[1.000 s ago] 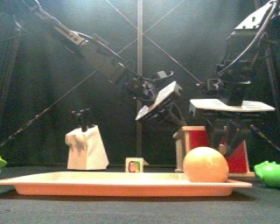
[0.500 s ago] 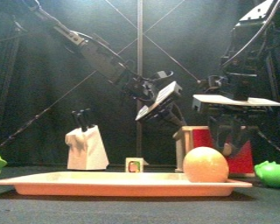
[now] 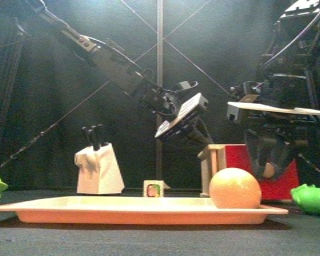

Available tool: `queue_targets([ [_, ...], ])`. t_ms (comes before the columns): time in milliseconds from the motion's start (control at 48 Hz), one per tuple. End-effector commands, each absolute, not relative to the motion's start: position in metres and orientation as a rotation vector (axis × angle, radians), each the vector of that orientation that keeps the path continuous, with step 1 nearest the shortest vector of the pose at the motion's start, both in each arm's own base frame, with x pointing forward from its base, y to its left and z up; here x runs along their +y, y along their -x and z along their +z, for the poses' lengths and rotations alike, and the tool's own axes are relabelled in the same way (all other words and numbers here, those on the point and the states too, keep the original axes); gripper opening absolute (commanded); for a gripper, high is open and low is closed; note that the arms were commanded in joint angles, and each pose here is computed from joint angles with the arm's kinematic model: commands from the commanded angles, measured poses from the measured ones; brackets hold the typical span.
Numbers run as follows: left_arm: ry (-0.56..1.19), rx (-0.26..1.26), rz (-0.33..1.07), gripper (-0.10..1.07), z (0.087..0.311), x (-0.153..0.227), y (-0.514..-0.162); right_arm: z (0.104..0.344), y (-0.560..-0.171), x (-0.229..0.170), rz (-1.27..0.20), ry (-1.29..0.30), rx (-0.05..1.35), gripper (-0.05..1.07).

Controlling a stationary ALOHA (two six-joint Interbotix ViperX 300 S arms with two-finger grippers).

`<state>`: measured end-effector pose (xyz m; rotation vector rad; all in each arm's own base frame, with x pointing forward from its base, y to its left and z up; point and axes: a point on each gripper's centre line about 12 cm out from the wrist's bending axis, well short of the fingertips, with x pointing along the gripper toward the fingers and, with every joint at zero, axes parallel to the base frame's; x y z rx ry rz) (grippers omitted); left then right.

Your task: Open drawer

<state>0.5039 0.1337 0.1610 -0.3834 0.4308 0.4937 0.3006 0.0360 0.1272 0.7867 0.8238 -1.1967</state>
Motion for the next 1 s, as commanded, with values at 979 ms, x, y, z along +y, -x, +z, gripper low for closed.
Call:
queue_targets([
  [979, 0.391, 0.419, 0.512, 0.30, 0.165, 0.142, -0.501, 0.141, -0.306, 0.052, -1.100, -0.843, 0.812, 0.43],
])
